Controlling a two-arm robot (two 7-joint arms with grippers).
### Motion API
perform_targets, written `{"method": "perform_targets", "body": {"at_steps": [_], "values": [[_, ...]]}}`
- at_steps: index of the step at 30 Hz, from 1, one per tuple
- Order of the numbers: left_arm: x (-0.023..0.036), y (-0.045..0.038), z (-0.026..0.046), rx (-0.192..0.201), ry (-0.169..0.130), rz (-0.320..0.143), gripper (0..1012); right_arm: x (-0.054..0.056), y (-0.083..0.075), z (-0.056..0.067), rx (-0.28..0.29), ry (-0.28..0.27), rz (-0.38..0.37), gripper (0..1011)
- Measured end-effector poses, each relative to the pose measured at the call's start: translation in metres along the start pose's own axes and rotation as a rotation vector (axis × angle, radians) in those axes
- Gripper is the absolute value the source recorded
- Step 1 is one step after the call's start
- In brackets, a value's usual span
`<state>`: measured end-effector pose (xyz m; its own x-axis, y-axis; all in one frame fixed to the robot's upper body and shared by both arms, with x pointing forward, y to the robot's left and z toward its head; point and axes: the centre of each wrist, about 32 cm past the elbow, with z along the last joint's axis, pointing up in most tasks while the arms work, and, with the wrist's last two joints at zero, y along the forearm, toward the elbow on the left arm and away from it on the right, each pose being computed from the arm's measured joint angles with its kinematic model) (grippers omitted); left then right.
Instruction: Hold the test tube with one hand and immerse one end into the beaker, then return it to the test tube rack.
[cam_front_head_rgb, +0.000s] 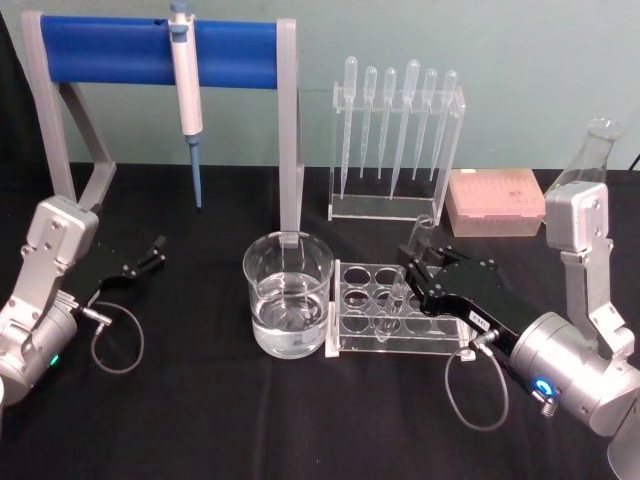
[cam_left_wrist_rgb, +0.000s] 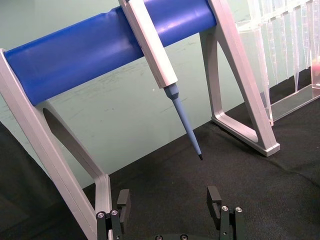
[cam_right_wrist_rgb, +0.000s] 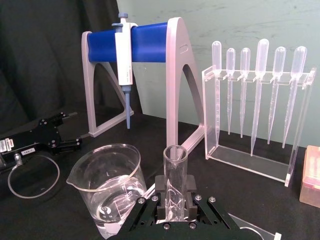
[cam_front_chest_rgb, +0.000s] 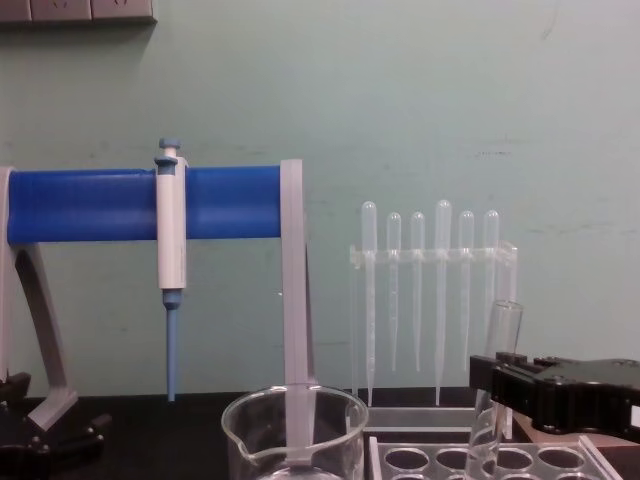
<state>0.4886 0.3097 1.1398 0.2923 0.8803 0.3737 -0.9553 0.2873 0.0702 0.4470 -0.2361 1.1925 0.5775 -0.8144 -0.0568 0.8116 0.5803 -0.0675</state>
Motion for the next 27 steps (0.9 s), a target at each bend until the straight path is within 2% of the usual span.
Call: {"method": "perform_targets", "body": {"at_steps": [12,22,24,27], "values": [[0.0,0.0,0.0,0.0,0.0,0.0,1000,0.001,-0.001,0.003,0.007,-0.01,0.005,222],[0.0,0.0,0.0,0.0,0.0,0.0,1000,0.005,-0.008,0.026,0.035,-0.071,0.085,222],[0.0,0.0,0.0,0.0,0.0,0.0,1000,0.009,-0.01,0.037,0.042,-0.101,0.126,222],[0.0,0.0,0.0,0.0,0.0,0.0,1000,0.012,-0.012,0.044,0.043,-0.118,0.155,222]]}}
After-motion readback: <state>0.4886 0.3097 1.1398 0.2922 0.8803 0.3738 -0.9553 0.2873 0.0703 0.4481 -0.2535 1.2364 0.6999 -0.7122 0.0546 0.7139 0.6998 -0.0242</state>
